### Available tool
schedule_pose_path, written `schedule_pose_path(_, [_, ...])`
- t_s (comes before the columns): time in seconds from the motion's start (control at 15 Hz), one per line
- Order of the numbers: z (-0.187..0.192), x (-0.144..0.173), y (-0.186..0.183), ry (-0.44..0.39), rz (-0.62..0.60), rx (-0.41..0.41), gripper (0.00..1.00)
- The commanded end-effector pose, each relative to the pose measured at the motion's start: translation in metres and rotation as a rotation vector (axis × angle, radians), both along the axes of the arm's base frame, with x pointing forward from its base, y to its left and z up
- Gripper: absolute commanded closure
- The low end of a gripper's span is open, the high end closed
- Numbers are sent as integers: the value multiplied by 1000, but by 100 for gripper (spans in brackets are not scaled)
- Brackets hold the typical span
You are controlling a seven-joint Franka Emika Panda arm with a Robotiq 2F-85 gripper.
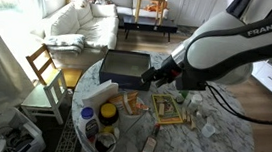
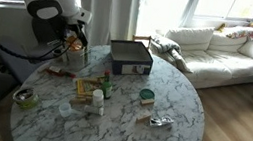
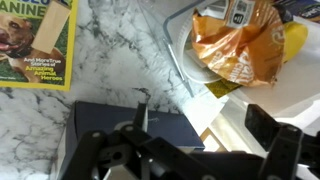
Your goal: Put the snack packet in the plastic cup then put the cup in the clear box
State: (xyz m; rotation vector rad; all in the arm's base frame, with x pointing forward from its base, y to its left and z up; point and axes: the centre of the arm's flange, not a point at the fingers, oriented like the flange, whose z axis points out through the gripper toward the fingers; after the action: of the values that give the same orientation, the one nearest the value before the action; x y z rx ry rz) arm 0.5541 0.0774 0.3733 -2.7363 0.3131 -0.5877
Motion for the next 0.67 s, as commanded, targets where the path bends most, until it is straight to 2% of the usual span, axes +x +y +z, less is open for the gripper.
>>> schedule_pose_path(0.0, [44,-1,-16,90,-73,9,0])
schedule_pose_path(0.33, [94,-11,-27,157,78,133,0])
schedule_pose_path(0.6, [124,-24,-31,142,264,180,0])
